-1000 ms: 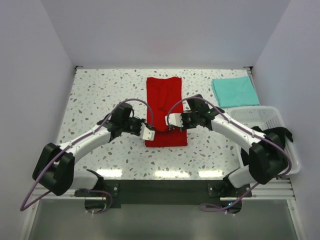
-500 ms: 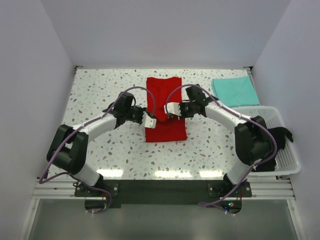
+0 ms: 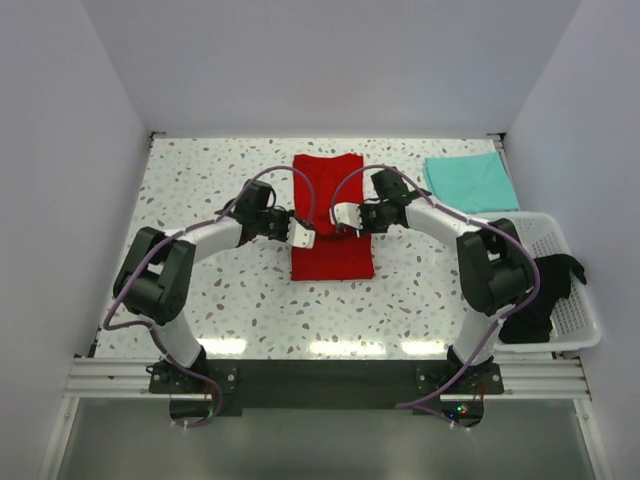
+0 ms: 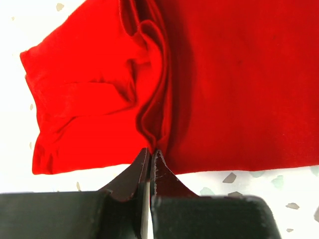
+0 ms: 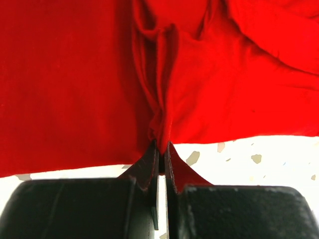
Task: Fold and stack the t-shirts
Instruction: Fold the tshirt
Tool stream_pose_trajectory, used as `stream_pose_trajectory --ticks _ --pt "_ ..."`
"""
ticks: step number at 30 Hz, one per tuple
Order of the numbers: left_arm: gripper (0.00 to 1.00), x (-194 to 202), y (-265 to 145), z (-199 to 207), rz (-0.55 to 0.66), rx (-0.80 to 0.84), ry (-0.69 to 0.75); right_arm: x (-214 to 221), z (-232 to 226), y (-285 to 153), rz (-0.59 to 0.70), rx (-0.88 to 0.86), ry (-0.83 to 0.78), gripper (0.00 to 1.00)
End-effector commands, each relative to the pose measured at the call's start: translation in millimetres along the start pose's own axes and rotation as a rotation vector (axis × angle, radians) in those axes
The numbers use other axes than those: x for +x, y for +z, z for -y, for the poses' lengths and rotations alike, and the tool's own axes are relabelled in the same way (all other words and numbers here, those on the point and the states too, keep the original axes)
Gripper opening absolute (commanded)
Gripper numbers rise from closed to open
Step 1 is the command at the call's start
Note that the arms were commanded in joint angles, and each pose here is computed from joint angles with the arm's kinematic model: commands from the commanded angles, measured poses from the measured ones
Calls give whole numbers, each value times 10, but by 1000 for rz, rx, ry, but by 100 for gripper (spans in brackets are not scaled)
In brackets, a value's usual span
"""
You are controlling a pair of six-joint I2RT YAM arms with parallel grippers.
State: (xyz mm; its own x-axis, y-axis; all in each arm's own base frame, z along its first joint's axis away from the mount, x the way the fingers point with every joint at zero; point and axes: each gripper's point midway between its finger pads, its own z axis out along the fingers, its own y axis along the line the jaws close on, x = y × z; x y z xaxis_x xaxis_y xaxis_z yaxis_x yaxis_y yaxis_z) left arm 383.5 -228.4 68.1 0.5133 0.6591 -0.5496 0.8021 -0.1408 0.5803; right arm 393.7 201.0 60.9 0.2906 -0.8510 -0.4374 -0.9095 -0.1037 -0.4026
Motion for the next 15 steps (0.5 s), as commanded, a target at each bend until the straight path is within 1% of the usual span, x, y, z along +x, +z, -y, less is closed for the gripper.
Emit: stream_pose_trajectory --ticks 1,7,8,9,10,11,12,13,14,15 --pt "0 18 3 -290 14 -65 38 -63 254 7 27 61 -42 0" --pt "0 185 79 -239 -22 -49 2 20 310 117 -1 68 -25 0" --pt "1 196 81 -238 -26 -50 -3 29 326 125 -2 72 -25 0" --pt "4 223 92 -231 -33 -48 -11 36 326 133 -8 72 -22 0" --pt "7 222 94 -310 -32 -77 -2 49 341 134 -12 77 -16 4" --pt "13 241 101 -329 -40 -84 -15 52 332 141 -15 74 -14 8" --pt "16 246 91 -359 -43 -93 -24 69 353 128 -24 84 -12 22" --pt "18 253 88 -371 -44 -97 -34 72 363 123 -26 91 -3 28" --pt "24 252 67 -411 -48 -113 -51 72 402 103 -27 109 1 33" --pt "25 264 31 -464 -50 -130 -63 66 435 74 -33 126 8 36"
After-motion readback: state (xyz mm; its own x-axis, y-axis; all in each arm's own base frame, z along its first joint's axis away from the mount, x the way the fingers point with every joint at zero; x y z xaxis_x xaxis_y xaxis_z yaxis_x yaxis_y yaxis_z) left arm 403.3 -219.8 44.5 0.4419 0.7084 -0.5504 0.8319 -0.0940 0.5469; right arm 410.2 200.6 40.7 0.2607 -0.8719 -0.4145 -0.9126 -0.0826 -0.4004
